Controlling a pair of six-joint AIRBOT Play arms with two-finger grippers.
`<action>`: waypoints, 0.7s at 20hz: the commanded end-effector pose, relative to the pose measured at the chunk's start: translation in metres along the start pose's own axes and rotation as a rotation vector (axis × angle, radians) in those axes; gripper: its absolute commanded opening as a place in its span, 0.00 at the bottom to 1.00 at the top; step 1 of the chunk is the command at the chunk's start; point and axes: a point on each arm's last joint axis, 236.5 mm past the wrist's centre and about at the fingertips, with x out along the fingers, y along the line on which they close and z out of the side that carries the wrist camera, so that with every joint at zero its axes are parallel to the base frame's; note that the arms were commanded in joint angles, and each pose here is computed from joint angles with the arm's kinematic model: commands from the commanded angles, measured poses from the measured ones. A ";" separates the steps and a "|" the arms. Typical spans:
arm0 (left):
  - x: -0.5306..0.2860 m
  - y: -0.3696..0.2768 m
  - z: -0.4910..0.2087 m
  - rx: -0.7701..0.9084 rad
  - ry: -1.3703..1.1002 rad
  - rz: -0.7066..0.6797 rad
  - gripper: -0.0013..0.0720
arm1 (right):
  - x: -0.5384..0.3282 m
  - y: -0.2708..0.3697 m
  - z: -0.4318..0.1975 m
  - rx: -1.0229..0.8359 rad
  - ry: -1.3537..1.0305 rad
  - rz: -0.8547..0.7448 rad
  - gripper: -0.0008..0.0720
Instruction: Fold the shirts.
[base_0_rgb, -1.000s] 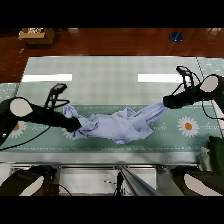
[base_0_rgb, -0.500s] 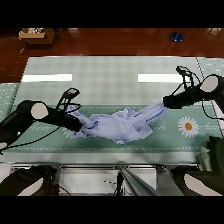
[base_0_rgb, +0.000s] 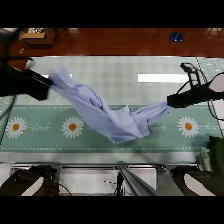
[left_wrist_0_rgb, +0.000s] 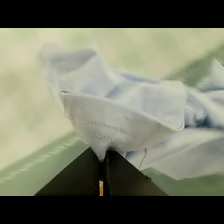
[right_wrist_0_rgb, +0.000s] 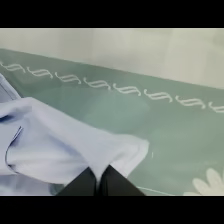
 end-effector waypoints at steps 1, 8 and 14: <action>-0.086 0.054 0.022 -0.063 -0.127 0.225 0.05 | -0.084 0.008 0.039 -0.070 -0.244 -0.054 0.05; -0.166 0.104 -0.006 -0.186 -0.184 0.490 0.05 | -0.360 -0.032 0.050 -0.048 -0.866 -0.508 0.05; -0.162 0.038 0.005 -0.195 -0.257 0.222 0.05 | -0.337 0.015 0.002 -0.044 -0.698 -0.279 0.05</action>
